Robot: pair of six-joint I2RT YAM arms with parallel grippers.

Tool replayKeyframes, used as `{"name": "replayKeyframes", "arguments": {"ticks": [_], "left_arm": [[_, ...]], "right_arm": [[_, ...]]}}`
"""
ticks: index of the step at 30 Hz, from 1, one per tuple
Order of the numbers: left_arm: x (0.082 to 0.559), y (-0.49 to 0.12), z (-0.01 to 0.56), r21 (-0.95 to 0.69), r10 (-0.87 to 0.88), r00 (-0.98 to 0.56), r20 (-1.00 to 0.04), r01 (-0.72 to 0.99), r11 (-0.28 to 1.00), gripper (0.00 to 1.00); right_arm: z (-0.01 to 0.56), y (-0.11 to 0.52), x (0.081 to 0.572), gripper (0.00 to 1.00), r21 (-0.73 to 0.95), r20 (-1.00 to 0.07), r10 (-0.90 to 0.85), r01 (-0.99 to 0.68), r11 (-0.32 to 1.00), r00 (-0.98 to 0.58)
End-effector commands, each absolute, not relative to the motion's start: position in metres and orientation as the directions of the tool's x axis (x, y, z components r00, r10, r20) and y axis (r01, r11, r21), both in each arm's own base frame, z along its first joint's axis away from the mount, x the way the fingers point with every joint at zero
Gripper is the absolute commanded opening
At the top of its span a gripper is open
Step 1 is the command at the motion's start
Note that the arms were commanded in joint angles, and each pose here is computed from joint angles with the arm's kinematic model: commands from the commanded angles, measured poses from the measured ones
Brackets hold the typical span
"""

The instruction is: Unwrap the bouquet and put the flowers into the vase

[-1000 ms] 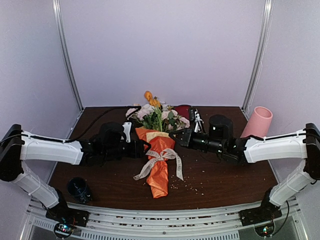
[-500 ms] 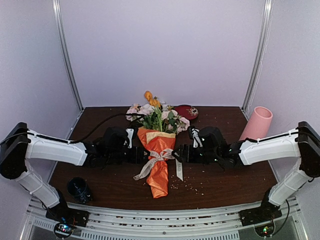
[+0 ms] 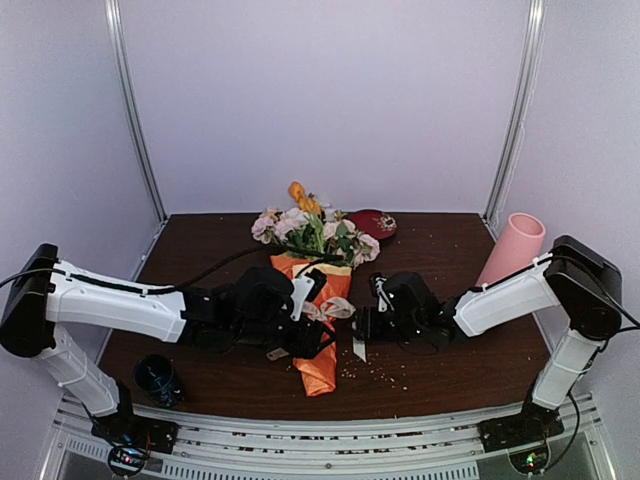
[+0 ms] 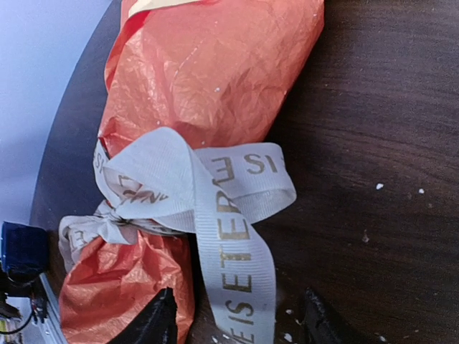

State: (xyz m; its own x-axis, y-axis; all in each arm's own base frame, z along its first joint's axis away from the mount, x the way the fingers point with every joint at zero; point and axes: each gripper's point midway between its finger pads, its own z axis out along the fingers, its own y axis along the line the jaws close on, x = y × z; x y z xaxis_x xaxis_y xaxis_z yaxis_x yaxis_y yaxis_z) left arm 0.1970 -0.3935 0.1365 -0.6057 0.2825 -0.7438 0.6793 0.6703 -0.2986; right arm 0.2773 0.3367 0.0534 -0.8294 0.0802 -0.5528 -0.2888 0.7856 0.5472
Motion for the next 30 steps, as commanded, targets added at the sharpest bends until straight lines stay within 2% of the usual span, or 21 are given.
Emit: {"name": "replayKeyframes", "arguments": {"ticks": [1, 5, 14, 19, 30], "left_arm": [[0.193, -0.403, 0.117, -0.286, 0.341, -0.612, -0.713, 0.699, 0.656, 0.59], [0.194, -0.406, 0.105, -0.287, 0.346, -0.620, -0.704, 0.694, 0.660, 0.57], [0.209, -0.401, 0.079, -0.249, 0.320, -0.653, -0.686, 0.624, 0.741, 0.49], [0.219, -0.394, 0.063, -0.229, 0.297, -0.680, -0.671, 0.570, 0.789, 0.41], [0.215, -0.374, 0.015, -0.241, 0.281, -0.759, -0.588, 0.496, 0.834, 0.03]], "right_arm": [[0.054, 0.348, 0.279, 0.54, 0.620, -0.534, 0.121, -0.290, 0.729, -0.837], [0.054, 0.351, 0.279, 0.42, 0.662, -0.521, 0.155, -0.283, 0.694, -0.840], [0.071, 0.356, 0.275, 0.00, 0.711, -0.524, 0.181, -0.310, 0.631, -0.832], [0.078, 0.353, 0.270, 0.00, 0.725, -0.519, 0.188, -0.313, 0.614, -0.834], [0.136, 0.367, 0.263, 0.00, 0.802, -0.523, 0.235, -0.379, 0.461, -0.820]]}}
